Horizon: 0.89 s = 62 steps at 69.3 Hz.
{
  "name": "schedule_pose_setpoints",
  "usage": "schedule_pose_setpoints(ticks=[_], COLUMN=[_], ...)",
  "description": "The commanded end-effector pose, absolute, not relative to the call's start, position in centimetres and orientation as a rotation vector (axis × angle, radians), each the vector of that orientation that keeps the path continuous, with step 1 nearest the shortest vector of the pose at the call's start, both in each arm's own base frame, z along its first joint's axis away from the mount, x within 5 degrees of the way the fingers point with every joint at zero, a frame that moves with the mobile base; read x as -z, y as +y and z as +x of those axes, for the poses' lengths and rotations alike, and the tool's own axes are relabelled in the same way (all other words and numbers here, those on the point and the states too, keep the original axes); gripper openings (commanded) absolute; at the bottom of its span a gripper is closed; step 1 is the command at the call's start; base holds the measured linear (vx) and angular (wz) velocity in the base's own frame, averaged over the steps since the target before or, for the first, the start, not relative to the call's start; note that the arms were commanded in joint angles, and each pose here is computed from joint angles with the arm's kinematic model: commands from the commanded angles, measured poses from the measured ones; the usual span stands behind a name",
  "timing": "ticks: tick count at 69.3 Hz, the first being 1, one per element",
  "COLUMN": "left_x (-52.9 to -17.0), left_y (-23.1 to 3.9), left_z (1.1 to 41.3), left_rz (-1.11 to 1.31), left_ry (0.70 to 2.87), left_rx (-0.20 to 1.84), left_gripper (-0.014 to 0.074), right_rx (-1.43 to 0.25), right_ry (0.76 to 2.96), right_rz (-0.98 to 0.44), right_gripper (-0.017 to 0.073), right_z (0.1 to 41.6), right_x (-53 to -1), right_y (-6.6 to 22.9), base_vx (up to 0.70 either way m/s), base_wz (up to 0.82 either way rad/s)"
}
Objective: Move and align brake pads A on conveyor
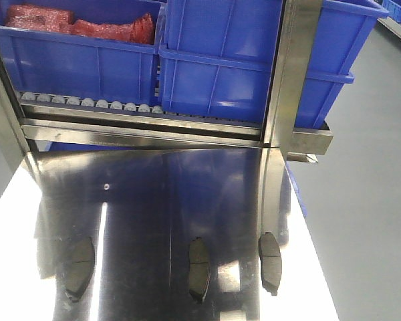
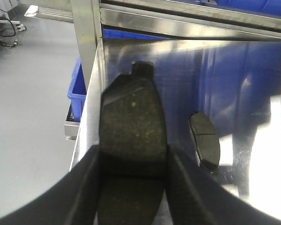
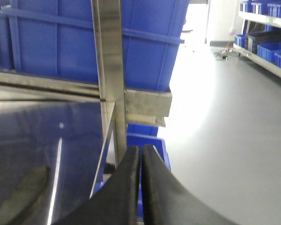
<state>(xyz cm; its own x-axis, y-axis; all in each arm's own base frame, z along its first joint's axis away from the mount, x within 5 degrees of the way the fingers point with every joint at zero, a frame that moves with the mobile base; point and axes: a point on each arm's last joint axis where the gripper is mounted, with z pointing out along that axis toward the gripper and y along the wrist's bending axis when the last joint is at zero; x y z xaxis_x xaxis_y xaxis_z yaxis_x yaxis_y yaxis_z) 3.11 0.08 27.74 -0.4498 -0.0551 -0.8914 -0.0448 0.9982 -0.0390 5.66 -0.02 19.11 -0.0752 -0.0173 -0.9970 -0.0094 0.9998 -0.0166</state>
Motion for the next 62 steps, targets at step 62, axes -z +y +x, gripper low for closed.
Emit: schedule_pose_setpoints(ticks=[62], left_x=[-29.4], left_y=[0.1], left_z=[3.4], left_rz=[-0.060], left_ry=[1.924], left_rx=[0.014], left_gripper=[-0.0006], right_rx=[-0.030], right_ry=[1.573], right_rz=[0.056], right_gripper=[0.0246], right_z=[9.8], right_x=[-36.0], right_y=[-0.1], base_vx=[0.00], base_wz=[0.00])
